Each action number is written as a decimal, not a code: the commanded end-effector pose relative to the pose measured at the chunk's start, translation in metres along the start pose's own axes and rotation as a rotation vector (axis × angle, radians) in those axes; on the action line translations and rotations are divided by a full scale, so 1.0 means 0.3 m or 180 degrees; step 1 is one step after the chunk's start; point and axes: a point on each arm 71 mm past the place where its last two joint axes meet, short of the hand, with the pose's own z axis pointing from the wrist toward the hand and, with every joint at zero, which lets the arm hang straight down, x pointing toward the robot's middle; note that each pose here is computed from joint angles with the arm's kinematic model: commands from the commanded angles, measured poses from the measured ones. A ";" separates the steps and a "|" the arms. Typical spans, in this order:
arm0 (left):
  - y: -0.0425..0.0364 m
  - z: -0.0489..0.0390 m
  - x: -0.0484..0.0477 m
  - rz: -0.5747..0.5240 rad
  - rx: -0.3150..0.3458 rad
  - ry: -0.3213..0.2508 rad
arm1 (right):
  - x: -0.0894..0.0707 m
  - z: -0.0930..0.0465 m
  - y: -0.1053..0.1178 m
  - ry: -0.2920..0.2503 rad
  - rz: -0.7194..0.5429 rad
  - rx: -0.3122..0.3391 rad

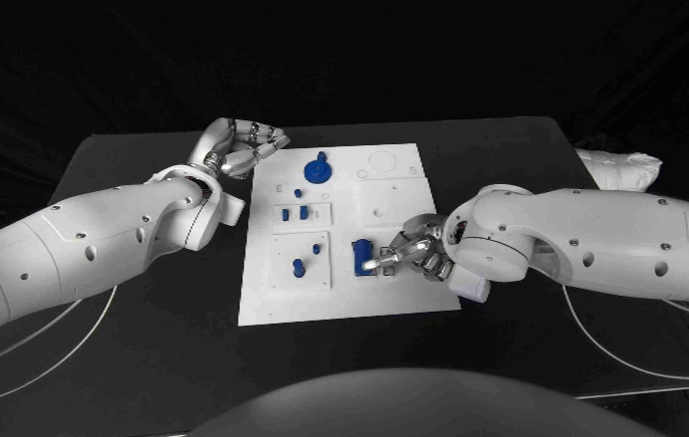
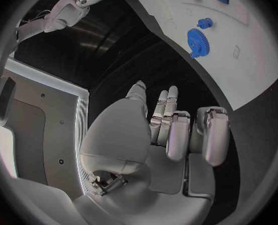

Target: Assemble the parts on the task board

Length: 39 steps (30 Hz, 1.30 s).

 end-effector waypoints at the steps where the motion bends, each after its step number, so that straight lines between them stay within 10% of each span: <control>1: -0.005 0.000 0.006 -0.0007 0.0042 0.0035 | -0.002 0.003 -0.005 -0.0022 -0.0020 0.0026; 39: -0.005 0.002 0.008 -0.0013 0.0037 0.0051 | -0.004 0.015 -0.018 -0.0062 0.0005 0.0049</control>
